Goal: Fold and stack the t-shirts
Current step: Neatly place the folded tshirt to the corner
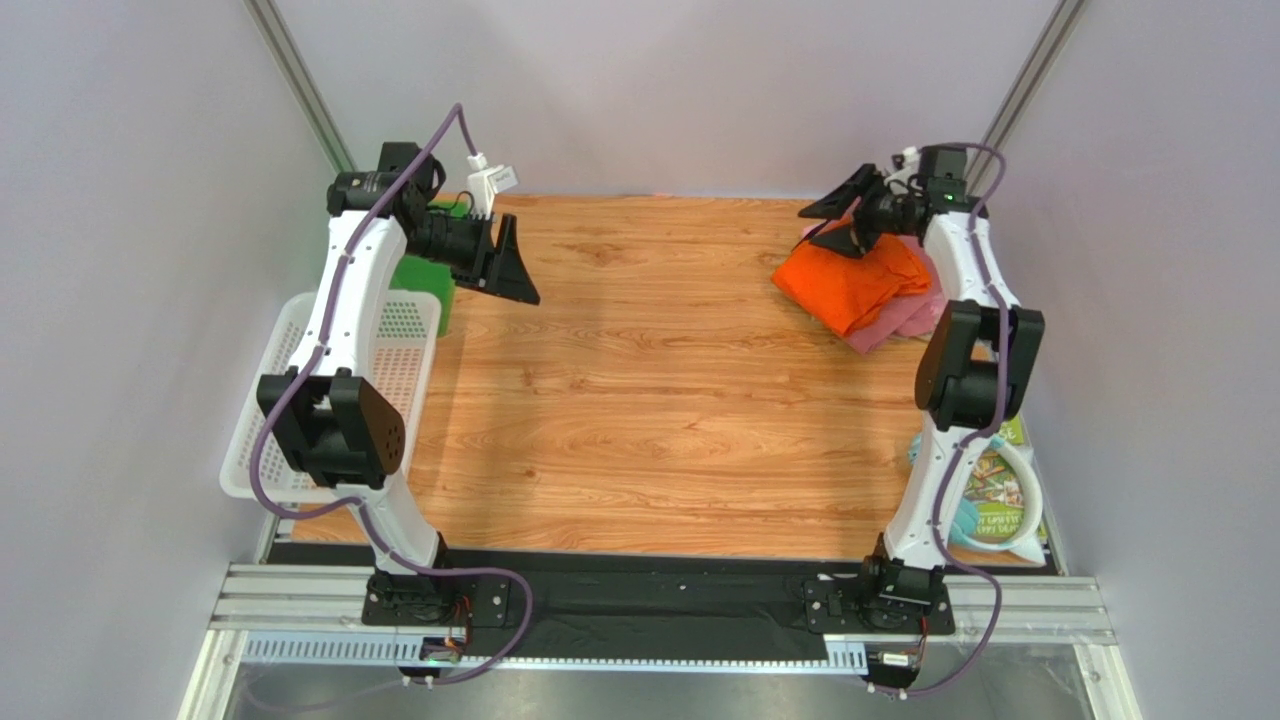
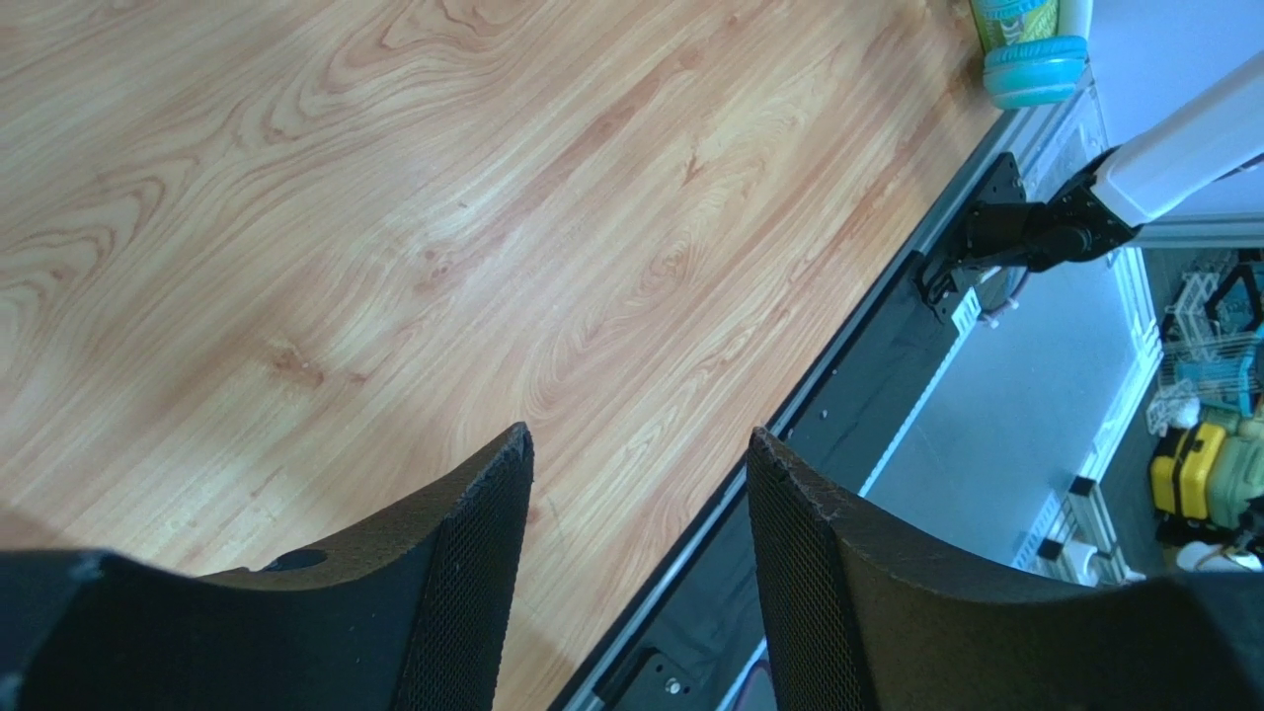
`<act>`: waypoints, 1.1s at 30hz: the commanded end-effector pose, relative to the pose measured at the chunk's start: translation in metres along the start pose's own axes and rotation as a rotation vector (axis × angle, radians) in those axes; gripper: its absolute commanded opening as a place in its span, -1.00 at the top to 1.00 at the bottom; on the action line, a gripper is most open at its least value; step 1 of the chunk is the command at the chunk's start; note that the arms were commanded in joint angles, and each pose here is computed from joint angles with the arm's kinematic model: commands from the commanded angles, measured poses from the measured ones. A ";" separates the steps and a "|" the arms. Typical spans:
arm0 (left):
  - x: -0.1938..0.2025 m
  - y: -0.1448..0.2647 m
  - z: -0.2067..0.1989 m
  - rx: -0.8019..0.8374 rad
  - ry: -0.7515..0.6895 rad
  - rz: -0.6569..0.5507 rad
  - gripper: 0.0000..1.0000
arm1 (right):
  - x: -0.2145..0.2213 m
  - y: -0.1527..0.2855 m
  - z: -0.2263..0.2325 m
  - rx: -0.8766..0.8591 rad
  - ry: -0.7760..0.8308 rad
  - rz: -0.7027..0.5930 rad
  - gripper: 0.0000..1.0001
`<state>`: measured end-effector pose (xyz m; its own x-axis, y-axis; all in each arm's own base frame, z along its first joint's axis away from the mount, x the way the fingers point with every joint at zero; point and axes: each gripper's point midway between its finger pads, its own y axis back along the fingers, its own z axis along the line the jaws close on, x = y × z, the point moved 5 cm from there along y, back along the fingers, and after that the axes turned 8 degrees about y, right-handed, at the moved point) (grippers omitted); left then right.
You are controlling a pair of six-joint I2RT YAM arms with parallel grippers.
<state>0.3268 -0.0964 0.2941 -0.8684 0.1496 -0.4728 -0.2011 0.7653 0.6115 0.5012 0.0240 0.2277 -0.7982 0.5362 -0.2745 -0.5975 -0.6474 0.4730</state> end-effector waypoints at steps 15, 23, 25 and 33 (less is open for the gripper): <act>0.021 0.023 -0.024 -0.007 -0.004 0.056 -0.25 | 0.006 -0.025 -0.130 0.158 -0.230 0.058 -0.27; 0.022 0.030 -0.034 -0.005 -0.017 0.036 -0.25 | -0.025 0.038 -0.006 -0.063 -0.012 -0.048 -0.40; 0.023 0.030 -0.035 0.000 -0.018 0.031 -0.25 | -0.024 0.047 0.008 -0.085 0.012 -0.068 -0.43; 0.028 0.021 -0.025 -0.005 0.008 0.051 -0.25 | 0.002 0.052 -0.021 -0.044 -0.026 -0.074 -0.43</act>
<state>0.3191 -0.0929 0.3098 -0.8230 0.1723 -0.5413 -0.2474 0.7490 0.6146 0.4755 -0.0155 0.2503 -0.7533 0.5854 -0.2997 -0.6555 -0.6316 0.4140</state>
